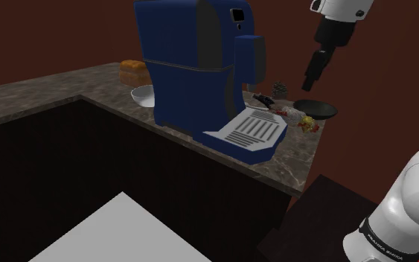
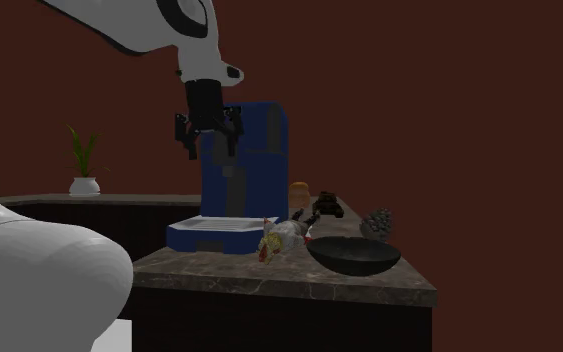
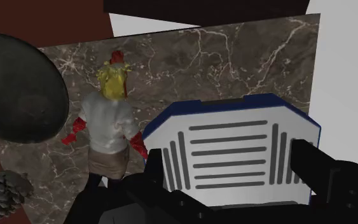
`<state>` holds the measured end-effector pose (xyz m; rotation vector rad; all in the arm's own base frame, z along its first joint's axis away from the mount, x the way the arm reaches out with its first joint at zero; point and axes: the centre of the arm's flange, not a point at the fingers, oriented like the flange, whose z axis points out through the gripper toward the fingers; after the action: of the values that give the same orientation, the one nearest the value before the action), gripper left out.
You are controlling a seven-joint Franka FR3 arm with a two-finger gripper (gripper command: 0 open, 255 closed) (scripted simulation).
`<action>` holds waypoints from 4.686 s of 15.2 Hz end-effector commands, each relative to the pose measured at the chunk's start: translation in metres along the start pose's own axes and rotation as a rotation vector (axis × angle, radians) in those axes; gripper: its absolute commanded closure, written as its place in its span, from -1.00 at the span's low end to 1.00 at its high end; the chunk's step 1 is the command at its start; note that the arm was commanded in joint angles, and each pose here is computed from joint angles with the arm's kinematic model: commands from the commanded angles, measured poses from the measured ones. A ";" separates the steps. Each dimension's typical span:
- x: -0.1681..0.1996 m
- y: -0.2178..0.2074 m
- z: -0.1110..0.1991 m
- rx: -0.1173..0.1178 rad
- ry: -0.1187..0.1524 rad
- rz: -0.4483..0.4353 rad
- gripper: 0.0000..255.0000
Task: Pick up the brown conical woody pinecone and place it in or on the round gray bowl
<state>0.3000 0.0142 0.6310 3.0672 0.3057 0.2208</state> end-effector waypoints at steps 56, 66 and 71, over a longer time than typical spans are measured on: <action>0.172 0.367 0.216 -0.110 0.105 0.629 1.00; 0.127 0.364 0.182 -0.046 0.216 0.692 -1.00; 0.096 0.365 0.177 0.003 0.281 0.743 -1.00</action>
<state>0.4903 -0.3298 0.4963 2.9879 -0.8324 0.6631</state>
